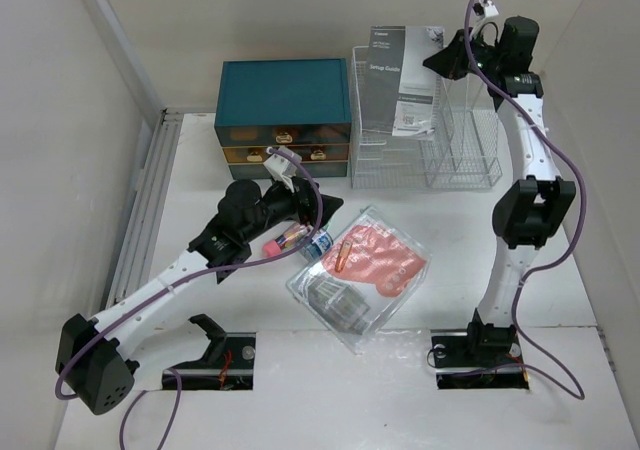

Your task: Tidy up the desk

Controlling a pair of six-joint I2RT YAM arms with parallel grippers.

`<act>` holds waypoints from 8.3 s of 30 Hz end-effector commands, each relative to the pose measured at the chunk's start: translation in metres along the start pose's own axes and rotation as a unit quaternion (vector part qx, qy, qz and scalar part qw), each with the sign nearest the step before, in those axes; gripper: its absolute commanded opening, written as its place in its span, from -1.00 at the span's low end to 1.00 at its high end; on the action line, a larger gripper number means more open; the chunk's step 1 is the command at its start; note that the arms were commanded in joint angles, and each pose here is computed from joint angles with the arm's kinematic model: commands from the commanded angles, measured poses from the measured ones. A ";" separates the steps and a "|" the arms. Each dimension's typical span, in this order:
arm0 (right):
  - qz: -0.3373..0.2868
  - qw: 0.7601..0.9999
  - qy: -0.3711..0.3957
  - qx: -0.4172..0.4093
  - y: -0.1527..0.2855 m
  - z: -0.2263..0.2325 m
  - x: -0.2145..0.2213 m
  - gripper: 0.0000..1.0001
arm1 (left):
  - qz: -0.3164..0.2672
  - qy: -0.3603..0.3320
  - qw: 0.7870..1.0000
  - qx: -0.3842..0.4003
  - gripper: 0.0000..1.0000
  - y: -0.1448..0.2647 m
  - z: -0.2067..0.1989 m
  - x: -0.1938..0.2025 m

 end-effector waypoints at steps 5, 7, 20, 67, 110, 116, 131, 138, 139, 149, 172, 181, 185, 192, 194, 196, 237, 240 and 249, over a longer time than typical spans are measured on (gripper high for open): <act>-0.074 0.995 0.072 -0.008 -0.003 0.010 -0.042 -0.91 | -0.019 -0.009 1.000 0.005 0.49 0.001 -0.001 -0.007; -0.070 0.995 0.073 -0.006 -0.006 0.005 -0.038 -0.68 | -0.019 -0.009 1.000 0.005 0.52 0.001 -0.001 -0.007; -0.070 0.994 0.089 0.007 -0.009 0.004 -0.038 1.00 | -0.015 -0.008 1.000 0.005 0.52 -0.001 0.000 -0.004; 0.238 0.952 -0.149 0.119 0.138 0.058 0.343 1.00 | 0.317 -0.070 0.929 0.178 -0.16 -0.040 -0.049 0.155; 0.356 0.893 -0.242 0.133 0.144 0.065 0.388 0.82 | 0.463 -0.041 0.870 0.166 -0.22 -0.051 -0.039 0.232; 0.364 0.895 -0.232 0.112 0.141 0.074 0.389 0.77 | 0.477 -0.030 0.862 0.168 -0.30 -0.051 -0.040 0.240; 0.375 0.902 -0.206 0.051 0.137 0.103 0.382 -0.19 | 0.501 -0.003 0.845 0.189 -0.38 -0.056 -0.044 0.261; 0.348 0.920 -0.177 0.049 0.137 0.108 0.365 -1.00 | 0.505 -0.001 0.842 0.188 -0.38 -0.054 -0.044 0.262; 0.345 0.921 -0.175 0.051 0.139 0.106 0.363 -1.00 | 0.502 -0.005 0.845 0.185 -0.38 -0.055 -0.043 0.259; 0.237 0.964 -0.067 0.096 0.159 0.107 0.273 -1.00 | 0.467 -0.020 0.865 0.182 0.07 -0.060 -0.045 0.231; 0.024 0.992 0.102 0.067 0.220 0.199 0.141 -1.00 | 0.397 -0.031 0.906 0.141 0.36 -0.066 -0.036 0.185; 0.016 0.982 0.183 0.044 0.233 0.213 0.129 -1.00 | 0.331 -0.039 0.932 0.145 0.36 -0.069 -0.039 0.147; 0.000 0.974 0.221 0.052 0.245 0.220 0.119 -1.00 | 0.237 -0.057 0.960 0.137 0.43 -0.057 -0.036 0.087; 0.002 0.969 0.242 0.041 0.249 0.225 0.119 -1.00 | 0.123 -0.083 0.985 0.089 0.48 -0.024 -0.022 0.014; 0.012 0.967 0.255 0.019 0.250 0.229 0.122 -1.00 | 0.104 -0.090 0.988 0.069 0.55 -0.018 -0.013 0.002; 0.015 0.963 0.269 -0.001 0.251 0.234 0.122 -1.00 | 0.096 -0.102 0.988 0.059 0.59 -0.012 -0.003 -0.002; -0.079 0.971 0.223 -0.040 0.227 0.238 0.099 1.00 | -0.082 -0.127 0.962 0.225 -1.00 0.046 -0.029 -0.077; -0.075 0.973 0.210 -0.066 0.216 0.234 0.102 1.00 | -0.093 -0.133 0.959 0.230 -1.00 0.051 -0.031 -0.088; -0.039 0.976 0.160 -0.142 0.179 0.218 0.105 1.00 | -0.112 -0.134 0.948 0.265 -1.00 0.057 -0.041 -0.098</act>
Point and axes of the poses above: each gripper's point midway between its finger pads, its own y axis back along the fingers, its own z axis along the line the jaws close on, x = y × z, the point moved 6 cm from there along y, back along the fingers, and after that the axes turned 12 degrees about -y, right-handed, at the moved point
